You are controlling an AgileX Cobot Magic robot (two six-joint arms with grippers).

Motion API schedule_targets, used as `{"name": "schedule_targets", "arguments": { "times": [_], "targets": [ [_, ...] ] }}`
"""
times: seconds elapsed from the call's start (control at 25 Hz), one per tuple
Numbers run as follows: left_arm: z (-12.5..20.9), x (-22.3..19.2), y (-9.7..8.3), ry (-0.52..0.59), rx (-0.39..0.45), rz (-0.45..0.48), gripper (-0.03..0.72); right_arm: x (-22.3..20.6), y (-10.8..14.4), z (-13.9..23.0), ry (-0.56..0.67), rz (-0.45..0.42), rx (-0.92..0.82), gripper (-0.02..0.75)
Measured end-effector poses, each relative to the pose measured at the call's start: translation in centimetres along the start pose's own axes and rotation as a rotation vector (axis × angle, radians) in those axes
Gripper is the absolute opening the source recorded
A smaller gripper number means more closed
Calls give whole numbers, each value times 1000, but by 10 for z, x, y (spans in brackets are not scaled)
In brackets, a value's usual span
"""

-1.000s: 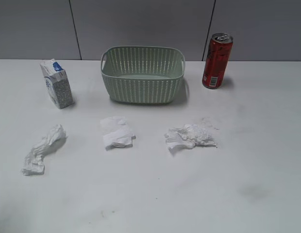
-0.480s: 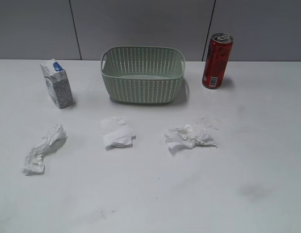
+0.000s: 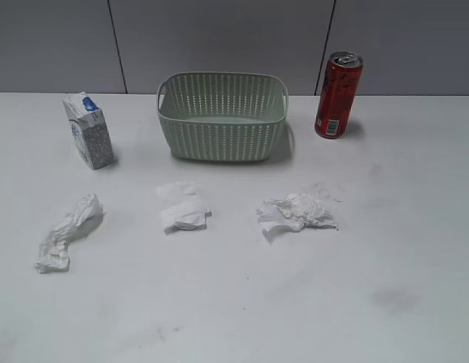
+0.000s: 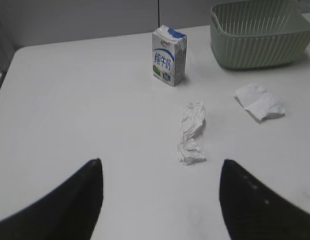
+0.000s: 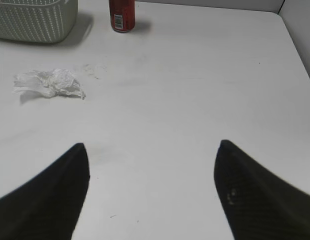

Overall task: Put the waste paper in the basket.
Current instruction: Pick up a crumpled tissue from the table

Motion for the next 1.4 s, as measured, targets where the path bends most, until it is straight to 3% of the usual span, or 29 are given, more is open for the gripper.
{"name": "schedule_targets", "arguments": {
  "times": [0.52, 0.76, 0.88, 1.04, 1.4],
  "targets": [
    [1, 0, 2, -3, -8, -15, 552, 0, 0, 0, -1, 0, 0, 588],
    [-43, 0, 21, -194, -25, -102, 552, 0, 0, 0, -1, 0, 1, 587],
    [-64, -14, 26, -229, -20, -102, 552, 0, 0, 0, -1, 0, 1, 587],
    [-76, -53, 28, -156, -15, -65, 552, 0, 0, 0, -1, 0, 1, 587],
    [-76, -149, 27, 190, -32, 68, 552, 0, 0, 0, 0, 0, 1, 587]
  ]
}}
Point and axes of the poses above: a point on each arm's last joint axis where the gripper is mounted, x pointing back along that axis away from the gripper, y along the wrist's bending axis when the last joint is at zero, z = x × y, the point moved 9 cm from there along -x, pointing out along that axis toward the gripper, and after that the axes turned 15 degrees about -x, right-handed, at the moved point
